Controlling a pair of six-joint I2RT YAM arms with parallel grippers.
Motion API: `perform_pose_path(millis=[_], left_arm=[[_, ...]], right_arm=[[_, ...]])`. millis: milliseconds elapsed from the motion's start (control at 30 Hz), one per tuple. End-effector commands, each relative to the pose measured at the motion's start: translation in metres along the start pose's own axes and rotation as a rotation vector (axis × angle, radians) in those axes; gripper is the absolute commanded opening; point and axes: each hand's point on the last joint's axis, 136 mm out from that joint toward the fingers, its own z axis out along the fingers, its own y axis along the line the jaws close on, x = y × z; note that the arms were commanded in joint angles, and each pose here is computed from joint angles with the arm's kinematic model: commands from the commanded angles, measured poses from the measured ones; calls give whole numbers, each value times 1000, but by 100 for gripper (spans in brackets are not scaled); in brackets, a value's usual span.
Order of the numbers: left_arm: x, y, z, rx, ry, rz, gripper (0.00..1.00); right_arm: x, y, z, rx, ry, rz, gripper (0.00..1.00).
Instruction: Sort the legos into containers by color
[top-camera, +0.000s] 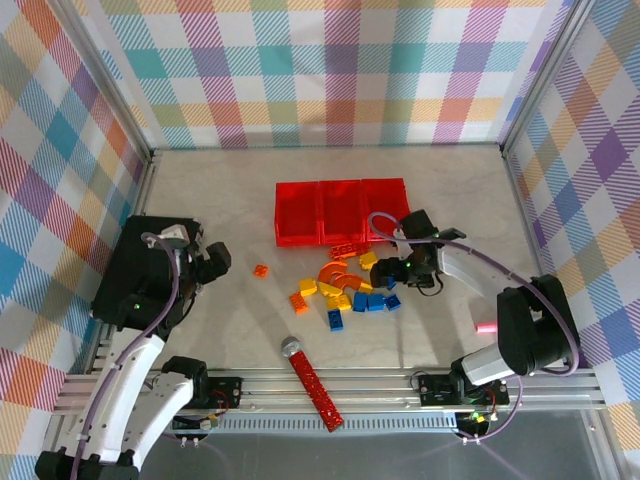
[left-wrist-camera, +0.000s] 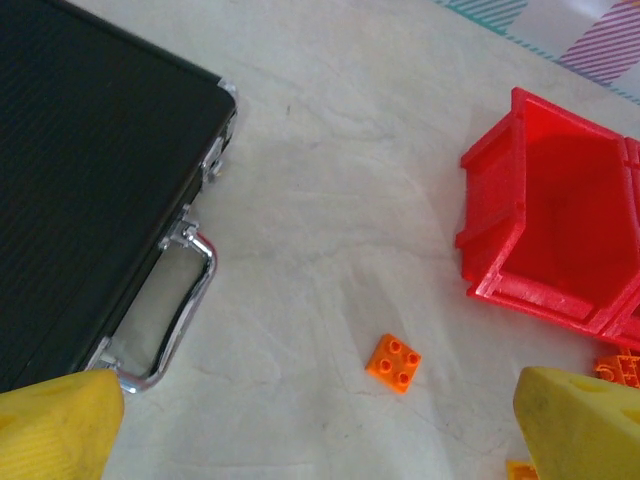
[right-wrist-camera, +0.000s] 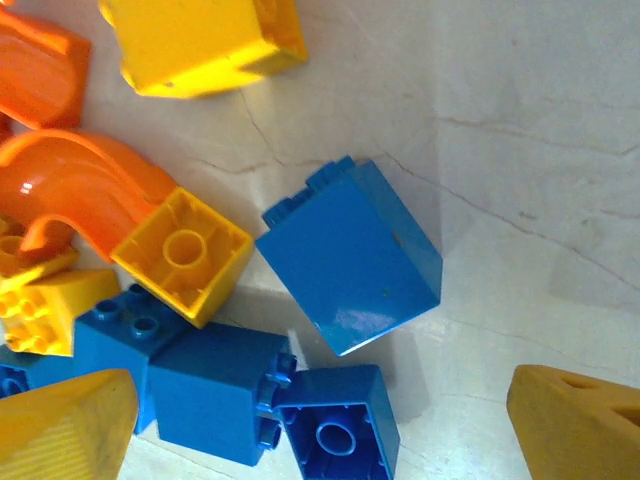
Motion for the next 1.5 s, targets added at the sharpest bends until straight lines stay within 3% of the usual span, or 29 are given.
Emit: perform_pose_path(millis=[0, 233, 433, 867, 1467], left_arm=[[11, 5, -9, -3, 26, -26, 100], [14, 9, -13, -2, 18, -35, 100], [13, 9, -15, -4, 12, -36, 100], [13, 10, -17, -4, 6, -43, 100], [15, 12, -16, -13, 13, -50, 100]], right_arm=[[-3, -5, -3, 52, 22, -20, 95], [-12, -12, 7, 126, 59, -54, 95], [-16, 4, 12, 95, 117, -153, 94], [-21, -13, 11, 220, 217, -273, 84], [-30, -10, 25, 239, 232, -381, 75]])
